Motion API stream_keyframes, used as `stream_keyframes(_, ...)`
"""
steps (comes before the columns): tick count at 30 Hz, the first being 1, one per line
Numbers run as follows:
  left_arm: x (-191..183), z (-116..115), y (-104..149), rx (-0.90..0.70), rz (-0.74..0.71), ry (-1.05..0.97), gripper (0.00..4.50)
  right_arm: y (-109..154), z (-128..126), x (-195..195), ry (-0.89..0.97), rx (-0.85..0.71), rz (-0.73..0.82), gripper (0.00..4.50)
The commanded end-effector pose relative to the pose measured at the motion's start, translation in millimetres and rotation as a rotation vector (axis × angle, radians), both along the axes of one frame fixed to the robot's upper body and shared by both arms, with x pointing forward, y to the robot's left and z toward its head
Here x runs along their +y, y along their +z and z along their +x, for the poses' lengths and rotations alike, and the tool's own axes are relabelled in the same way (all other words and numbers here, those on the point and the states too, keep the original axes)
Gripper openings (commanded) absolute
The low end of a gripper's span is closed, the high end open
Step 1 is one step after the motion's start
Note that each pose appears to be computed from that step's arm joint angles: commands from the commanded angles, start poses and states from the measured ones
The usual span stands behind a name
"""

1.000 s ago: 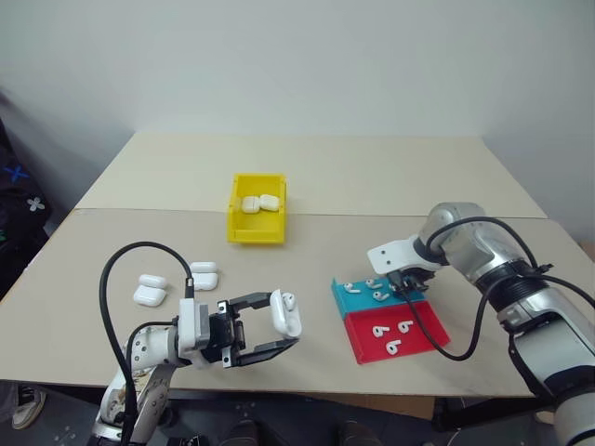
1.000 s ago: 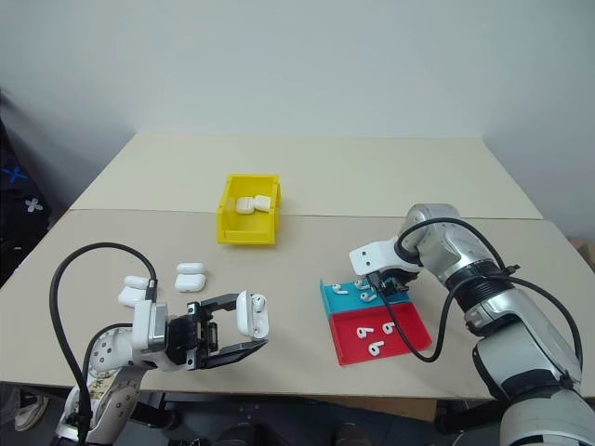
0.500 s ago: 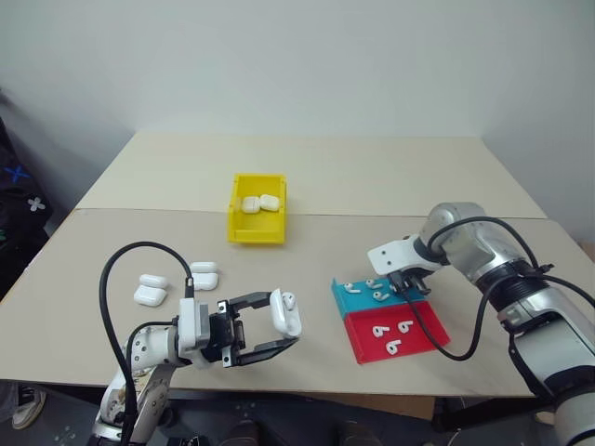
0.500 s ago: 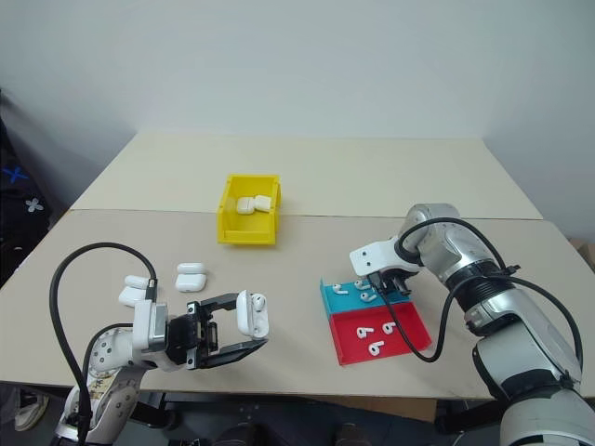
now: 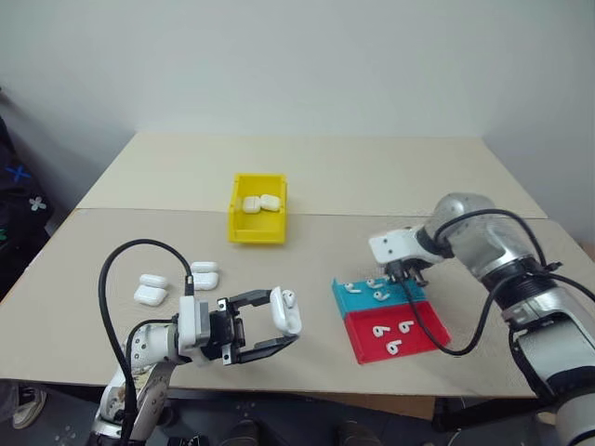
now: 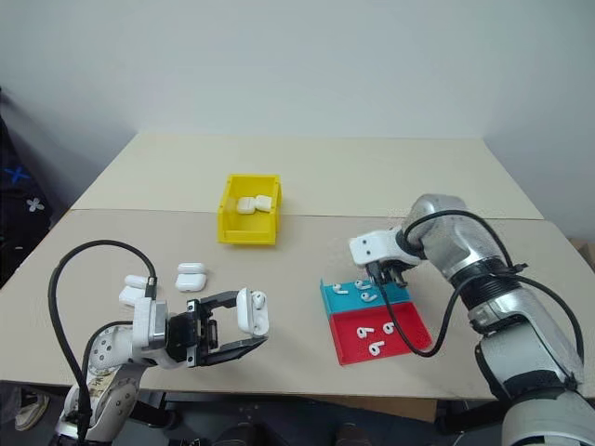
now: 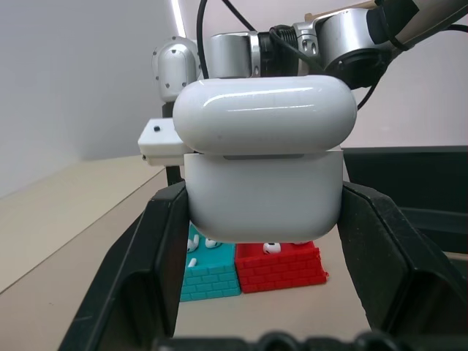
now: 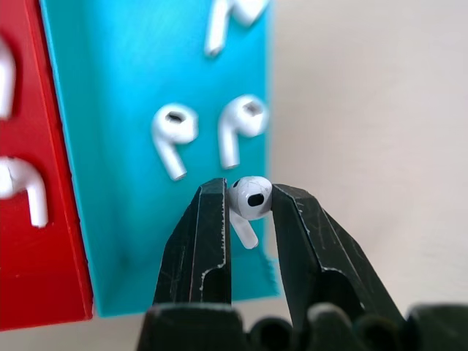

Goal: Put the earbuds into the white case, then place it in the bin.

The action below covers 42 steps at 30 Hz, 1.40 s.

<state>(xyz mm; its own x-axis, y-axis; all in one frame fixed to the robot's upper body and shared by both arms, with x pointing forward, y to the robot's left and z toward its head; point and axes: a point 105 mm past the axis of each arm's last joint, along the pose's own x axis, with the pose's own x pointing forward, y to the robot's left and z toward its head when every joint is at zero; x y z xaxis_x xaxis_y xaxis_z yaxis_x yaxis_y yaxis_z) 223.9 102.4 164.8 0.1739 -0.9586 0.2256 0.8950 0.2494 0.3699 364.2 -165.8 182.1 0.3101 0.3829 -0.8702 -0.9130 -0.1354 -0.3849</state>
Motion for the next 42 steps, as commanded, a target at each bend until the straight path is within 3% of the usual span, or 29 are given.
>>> stream_keyframes(1,-2,-3,24,-0.082,-0.055,-0.014,2.76,54,-15,10,-0.002,-0.059,0.294,0.86)
stream_keyframes(3,-2,-1,31,-0.103,-0.064,-0.015,2.76,83,-29,14,-0.006,-0.076,0.491,0.86)
stream_keyframes(5,-2,-1,33,-0.114,-0.066,-0.016,2.76,92,-36,15,-0.019,-0.070,0.567,0.86)
stream_keyframes(8,-2,4,43,-0.125,-0.097,-0.019,2.76,128,-62,24,-0.025,-0.012,0.876,0.86)
stream_keyframes(15,-6,21,57,-0.126,-0.157,-0.028,2.76,153,-109,43,0.068,0.248,1.248,0.86)
stream_keyframes(20,-12,28,65,-0.107,-0.176,-0.035,2.76,144,-115,51,0.043,0.357,1.312,0.86)
stream_keyframes(42,-31,40,76,-0.132,-0.206,-0.074,2.76,126,-132,92,0.143,0.392,1.348,0.86)
